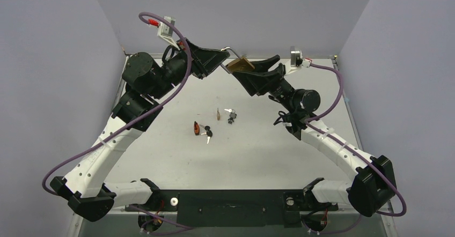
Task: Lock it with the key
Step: Pick up the lock from the center of the board, then lock the lock.
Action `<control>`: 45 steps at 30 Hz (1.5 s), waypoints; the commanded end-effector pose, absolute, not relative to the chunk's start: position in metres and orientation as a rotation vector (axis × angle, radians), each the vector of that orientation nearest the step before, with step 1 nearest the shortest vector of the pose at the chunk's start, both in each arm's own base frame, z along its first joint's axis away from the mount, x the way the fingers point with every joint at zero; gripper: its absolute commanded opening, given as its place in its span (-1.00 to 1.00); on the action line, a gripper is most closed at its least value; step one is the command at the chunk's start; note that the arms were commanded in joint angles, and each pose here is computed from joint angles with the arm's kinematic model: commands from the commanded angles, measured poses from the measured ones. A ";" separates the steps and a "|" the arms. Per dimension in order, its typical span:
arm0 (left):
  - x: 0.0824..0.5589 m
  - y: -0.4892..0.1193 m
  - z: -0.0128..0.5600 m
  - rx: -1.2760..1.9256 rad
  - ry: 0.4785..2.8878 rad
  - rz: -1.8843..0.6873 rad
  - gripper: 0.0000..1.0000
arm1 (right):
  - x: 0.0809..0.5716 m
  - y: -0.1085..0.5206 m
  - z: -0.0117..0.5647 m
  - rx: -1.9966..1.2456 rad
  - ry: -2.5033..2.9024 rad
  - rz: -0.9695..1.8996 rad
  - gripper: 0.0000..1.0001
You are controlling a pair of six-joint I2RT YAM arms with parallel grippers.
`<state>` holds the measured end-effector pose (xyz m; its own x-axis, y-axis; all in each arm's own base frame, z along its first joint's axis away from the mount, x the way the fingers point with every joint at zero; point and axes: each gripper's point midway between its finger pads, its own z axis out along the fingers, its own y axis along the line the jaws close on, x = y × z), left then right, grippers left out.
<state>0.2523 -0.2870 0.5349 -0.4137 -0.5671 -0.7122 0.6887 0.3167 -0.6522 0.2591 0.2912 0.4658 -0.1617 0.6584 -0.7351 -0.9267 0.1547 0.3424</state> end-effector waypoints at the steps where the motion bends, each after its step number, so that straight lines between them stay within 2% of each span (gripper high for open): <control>1: 0.217 -0.255 0.619 0.114 1.133 -1.450 -1.00 | 0.246 0.284 0.492 -0.352 0.849 1.479 0.00; 11: 0.220 -0.259 0.616 0.117 1.142 -1.456 -1.00 | 0.247 0.293 0.489 -0.342 0.857 1.517 -0.10; 19: 0.222 -0.260 0.609 0.118 1.159 -1.450 -1.00 | 0.247 0.284 0.493 -0.310 0.842 1.507 -0.30; 23: 0.223 -0.262 0.601 0.127 1.179 -1.438 -1.00 | 0.241 0.276 0.501 -0.307 0.822 1.501 -0.52; 26: 0.222 -0.266 0.589 0.176 1.206 -1.412 -1.00 | 0.234 0.274 0.504 -0.336 0.849 1.493 -0.92; 28: 0.222 -0.269 0.576 0.226 1.244 -1.373 -1.00 | 0.233 0.276 0.500 -0.365 0.913 1.473 -1.00; 30: 0.219 -0.269 0.561 0.276 1.284 -1.332 -0.82 | 0.227 0.277 0.492 -0.420 0.980 1.451 -1.00; 31: 0.216 -0.268 0.551 0.295 1.317 -1.319 -0.64 | 0.221 0.272 0.494 -0.432 0.983 1.436 -1.00; 33: 0.210 -0.268 0.539 0.355 1.335 -1.294 -0.43 | 0.220 0.270 0.479 -0.446 1.076 1.396 -1.00; 36: 0.200 -0.270 0.529 0.449 1.340 -1.281 -0.25 | 0.212 0.265 0.472 -0.482 1.119 1.356 -1.00; 45: 0.175 -0.270 0.498 0.681 1.391 -1.231 -0.10 | 0.173 0.258 0.460 -0.612 1.169 1.398 -1.00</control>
<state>0.1943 -0.2735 0.5083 -0.2809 -0.3324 -0.9003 0.8626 0.3239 -0.3887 0.2018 0.2704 0.4329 -0.2983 0.4185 -0.8578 -0.8923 0.1968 0.4063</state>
